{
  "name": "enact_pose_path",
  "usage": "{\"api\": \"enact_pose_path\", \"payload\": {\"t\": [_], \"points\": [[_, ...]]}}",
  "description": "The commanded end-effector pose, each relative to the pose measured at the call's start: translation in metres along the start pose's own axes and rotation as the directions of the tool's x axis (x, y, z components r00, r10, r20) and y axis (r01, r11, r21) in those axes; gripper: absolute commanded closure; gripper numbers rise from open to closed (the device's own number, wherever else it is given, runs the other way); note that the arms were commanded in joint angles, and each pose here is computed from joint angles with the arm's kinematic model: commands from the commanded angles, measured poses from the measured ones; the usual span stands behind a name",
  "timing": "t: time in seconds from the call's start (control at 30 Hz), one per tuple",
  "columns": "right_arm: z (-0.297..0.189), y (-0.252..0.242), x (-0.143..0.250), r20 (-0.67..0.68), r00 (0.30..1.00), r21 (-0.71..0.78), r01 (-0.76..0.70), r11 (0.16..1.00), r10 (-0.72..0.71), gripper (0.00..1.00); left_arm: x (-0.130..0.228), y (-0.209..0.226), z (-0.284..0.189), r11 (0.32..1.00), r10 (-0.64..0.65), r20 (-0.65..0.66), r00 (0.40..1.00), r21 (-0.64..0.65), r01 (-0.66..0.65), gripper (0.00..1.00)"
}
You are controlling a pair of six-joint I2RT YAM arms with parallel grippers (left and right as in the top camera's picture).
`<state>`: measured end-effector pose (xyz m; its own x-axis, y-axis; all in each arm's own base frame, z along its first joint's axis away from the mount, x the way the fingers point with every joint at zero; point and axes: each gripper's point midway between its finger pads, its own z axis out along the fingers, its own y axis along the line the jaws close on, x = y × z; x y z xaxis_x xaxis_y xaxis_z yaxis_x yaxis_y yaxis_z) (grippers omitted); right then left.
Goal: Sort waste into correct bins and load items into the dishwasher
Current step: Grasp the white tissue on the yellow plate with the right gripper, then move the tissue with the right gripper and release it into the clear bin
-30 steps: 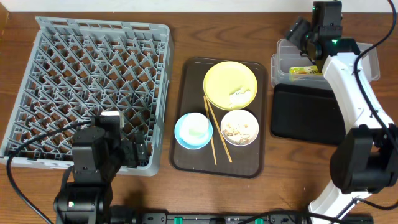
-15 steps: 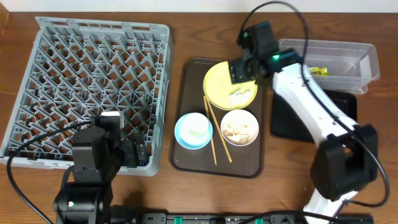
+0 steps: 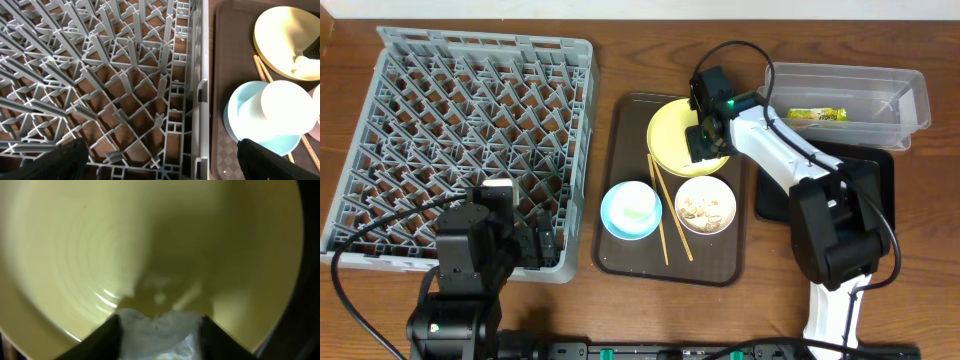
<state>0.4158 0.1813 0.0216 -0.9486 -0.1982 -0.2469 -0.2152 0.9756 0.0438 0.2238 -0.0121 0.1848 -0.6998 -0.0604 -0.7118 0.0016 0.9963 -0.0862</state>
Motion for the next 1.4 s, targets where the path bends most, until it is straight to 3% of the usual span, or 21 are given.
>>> {"api": "enact_pose_path", "payload": {"t": [0.0,0.03,0.17,0.33,0.47,0.6,0.77,0.83,0.93,1.0,1.17,1.33,1.37], "points": [[0.011,0.007,0.010,-0.037,0.999,-0.002,0.003,1.000,-0.003,0.69,-0.008,-0.003,-0.006,1.000,-0.013,0.025,1.000,0.010,0.012,0.03],[0.011,0.008,0.010,-0.038,0.999,-0.002,0.004,1.000,-0.004,0.79,-0.008,-0.003,-0.006,1.000,-0.013,0.025,1.000,0.010,0.012,0.03],[0.002,0.009,0.000,-0.005,1.000,-0.009,0.002,1.000,-0.003,0.99,-0.008,-0.003,-0.006,1.000,-0.013,0.025,1.000,0.010,0.012,0.03],[-0.045,-0.001,-0.034,0.118,0.992,-0.026,-0.033,0.999,0.036,0.99,-0.008,-0.003,-0.006,1.000,-0.013,0.025,1.000,0.010,0.012,0.03],[-0.103,-0.038,-0.063,0.270,0.950,-0.009,-0.162,0.987,0.158,0.99,-0.008,-0.003,-0.006,1.000,-0.013,0.025,1.000,0.010,0.012,0.03],[-0.158,-0.095,-0.081,0.419,0.871,0.006,-0.286,0.958,0.257,0.99,-0.009,-0.003,-0.006,1.000,-0.013,0.025,1.000,0.011,0.012,0.03],[-0.181,-0.168,-0.090,0.524,0.737,0.001,-0.501,0.866,0.426,0.99,-0.009,-0.003,-0.006,1.000,-0.012,0.025,1.000,0.011,0.012,0.03],[-0.176,-0.187,-0.089,0.528,0.710,-0.002,-0.547,0.837,0.466,0.82,-0.009,-0.003,-0.006,1.000,-0.013,0.025,1.000,0.011,0.012,0.03],[-0.167,-0.206,-0.085,0.512,0.694,-0.014,-0.583,0.813,0.506,0.37,-0.009,-0.003,-0.006,1.000,-0.013,0.025,1.000,0.011,0.012,0.03],[-0.169,-0.214,-0.083,0.513,0.687,-0.013,-0.593,0.805,0.515,0.25,-0.008,-0.003,-0.006,1.000,-0.013,0.025,1.000,0.010,0.012,0.03],[-0.197,-0.192,-0.068,0.462,0.753,-0.088,-0.487,0.869,0.469,0.22,-0.008,-0.003,-0.006,1.000,-0.013,0.025,1.000,0.010,0.012,0.03],[-0.212,-0.123,-0.020,0.283,0.905,-0.184,-0.274,0.944,0.318,0.22,-0.008,-0.003,-0.006,1.000,-0.013,0.024,1.000,0.010,0.012,0.03],[-0.211,-0.108,-0.008,0.236,0.934,-0.195,-0.226,0.954,0.270,0.27,-0.008,-0.003,-0.006,1.000,-0.013,0.024,1.000,0.010,0.012,0.03]]}}
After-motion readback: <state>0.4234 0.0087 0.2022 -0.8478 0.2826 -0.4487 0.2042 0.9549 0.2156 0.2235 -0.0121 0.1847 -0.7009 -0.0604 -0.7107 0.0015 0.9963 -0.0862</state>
